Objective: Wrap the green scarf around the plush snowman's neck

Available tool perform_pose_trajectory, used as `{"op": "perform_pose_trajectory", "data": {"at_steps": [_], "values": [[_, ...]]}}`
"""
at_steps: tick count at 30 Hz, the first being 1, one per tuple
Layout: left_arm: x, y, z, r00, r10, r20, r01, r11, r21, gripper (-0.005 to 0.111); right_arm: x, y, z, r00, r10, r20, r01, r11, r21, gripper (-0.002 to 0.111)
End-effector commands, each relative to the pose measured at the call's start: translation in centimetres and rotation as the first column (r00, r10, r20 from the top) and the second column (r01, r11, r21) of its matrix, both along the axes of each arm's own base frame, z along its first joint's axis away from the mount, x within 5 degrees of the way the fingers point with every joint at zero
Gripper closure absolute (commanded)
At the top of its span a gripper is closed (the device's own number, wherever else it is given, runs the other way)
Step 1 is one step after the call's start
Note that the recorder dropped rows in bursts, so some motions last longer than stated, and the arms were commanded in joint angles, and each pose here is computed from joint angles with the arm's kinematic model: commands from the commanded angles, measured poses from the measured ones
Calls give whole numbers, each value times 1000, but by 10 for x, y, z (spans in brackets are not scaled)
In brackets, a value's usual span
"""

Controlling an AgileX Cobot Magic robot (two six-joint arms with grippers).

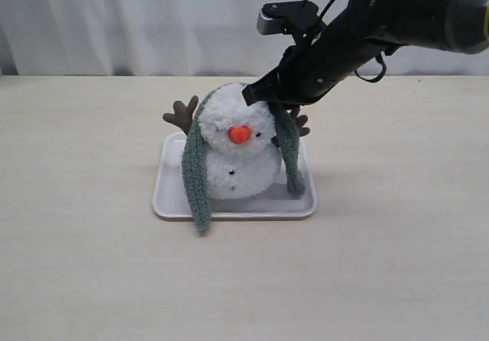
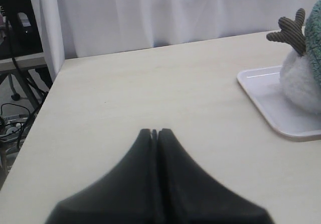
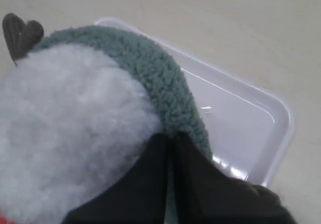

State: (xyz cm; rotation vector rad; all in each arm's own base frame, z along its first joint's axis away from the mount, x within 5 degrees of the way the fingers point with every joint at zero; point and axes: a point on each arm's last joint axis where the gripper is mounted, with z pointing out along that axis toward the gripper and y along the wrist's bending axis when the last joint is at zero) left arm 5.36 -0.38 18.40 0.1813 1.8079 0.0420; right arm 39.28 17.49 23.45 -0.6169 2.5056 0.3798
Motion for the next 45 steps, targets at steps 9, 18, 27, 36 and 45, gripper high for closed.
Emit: {"op": "perform_pose_trajectory", "data": {"at_steps": [9,18,27,36,45], "values": [[0,0,0,1000,3,8,-3,1000,-5,107,2,2,5,999,-32,3,32,999,43,104],[0,0,0,1000,3,10,-3,1000,-5,107,-5,16,41,994,36,105,-63,961,270,104],[0,0,0,1000,3,10,-3,1000,-5,107,7,21,30,991,-8,134,-36,945,324,104],[0,0,0,1000,3,10,-3,1000,-5,107,19,14,-2,992,-43,122,20,983,185,104],[0,0,0,1000,3,10,-3,1000,-5,107,32,-1,51,958,-73,277,105,989,-105,104]]}}
